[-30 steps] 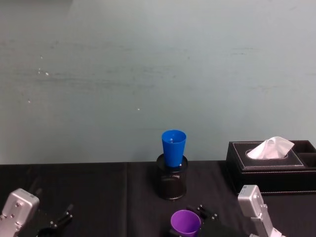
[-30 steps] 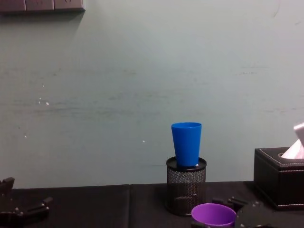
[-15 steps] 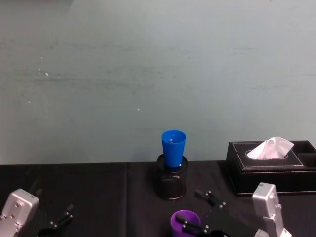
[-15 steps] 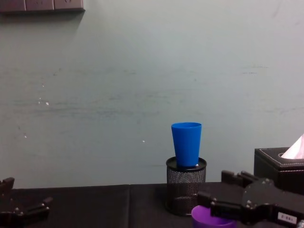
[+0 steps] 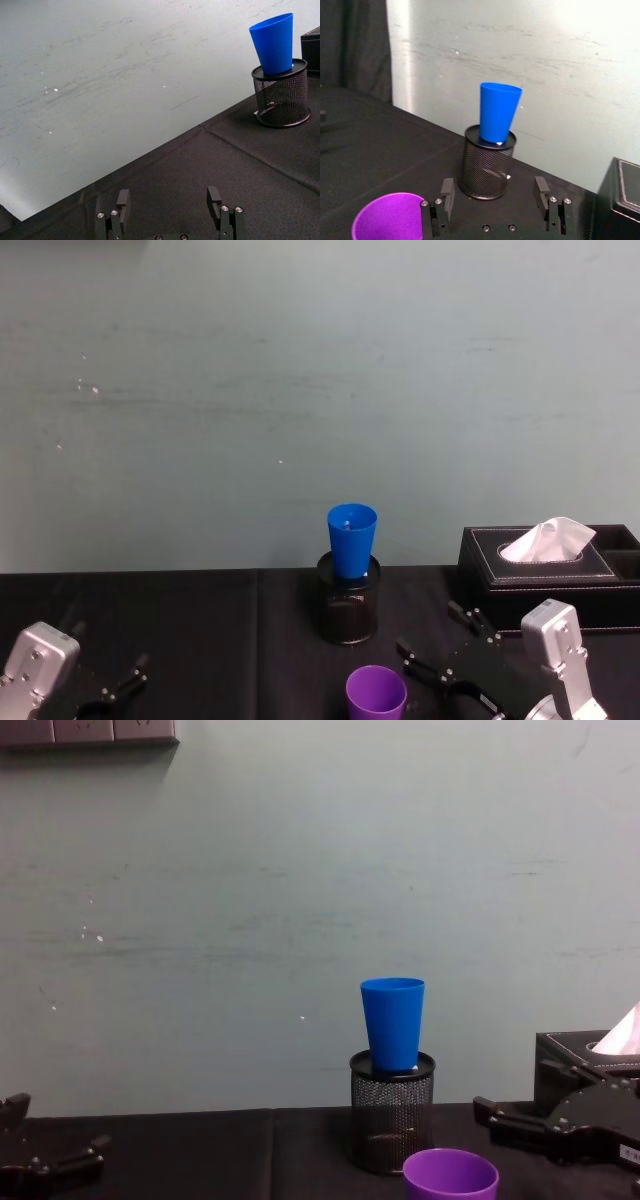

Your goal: Pick up one cup with a gripper and tap it against the other cup.

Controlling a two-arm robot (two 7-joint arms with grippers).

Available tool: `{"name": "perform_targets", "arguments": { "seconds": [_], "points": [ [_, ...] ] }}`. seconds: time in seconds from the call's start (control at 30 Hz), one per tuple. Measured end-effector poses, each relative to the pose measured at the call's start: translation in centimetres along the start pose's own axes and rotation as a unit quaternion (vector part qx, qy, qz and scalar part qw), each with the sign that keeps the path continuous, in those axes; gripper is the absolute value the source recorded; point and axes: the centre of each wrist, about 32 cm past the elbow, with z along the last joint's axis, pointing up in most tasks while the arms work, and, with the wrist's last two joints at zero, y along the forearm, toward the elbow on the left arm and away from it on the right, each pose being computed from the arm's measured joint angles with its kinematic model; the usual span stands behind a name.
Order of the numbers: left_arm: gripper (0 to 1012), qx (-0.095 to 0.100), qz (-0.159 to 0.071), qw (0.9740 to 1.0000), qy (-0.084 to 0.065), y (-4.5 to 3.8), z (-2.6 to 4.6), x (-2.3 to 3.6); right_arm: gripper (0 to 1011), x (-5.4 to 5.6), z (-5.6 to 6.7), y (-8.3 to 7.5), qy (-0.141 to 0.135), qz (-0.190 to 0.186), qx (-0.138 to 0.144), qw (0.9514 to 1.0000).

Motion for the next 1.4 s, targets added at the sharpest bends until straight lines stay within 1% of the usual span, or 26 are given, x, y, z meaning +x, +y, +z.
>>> {"name": "perform_targets", "arguments": {
  "seconds": [0.13,0.43,1.4],
  "points": [
    [1000,0.000,0.000,1.0000,0.000,0.00,0.00,0.00,1003,-0.20,0.06,-0.03,-0.006,-0.018,-0.009,0.9998],
    [1000,0.000,0.000,1.0000,0.000,0.00,0.00,0.00,1003,-0.21,0.02,-0.11,-0.013,-0.040,-0.017,0.9990],
    [1000,0.000,0.000,1.0000,0.000,0.00,0.00,0.00,1003,-0.20,-0.01,-0.10,-0.014,-0.040,-0.018,0.9989]
  ]
}}
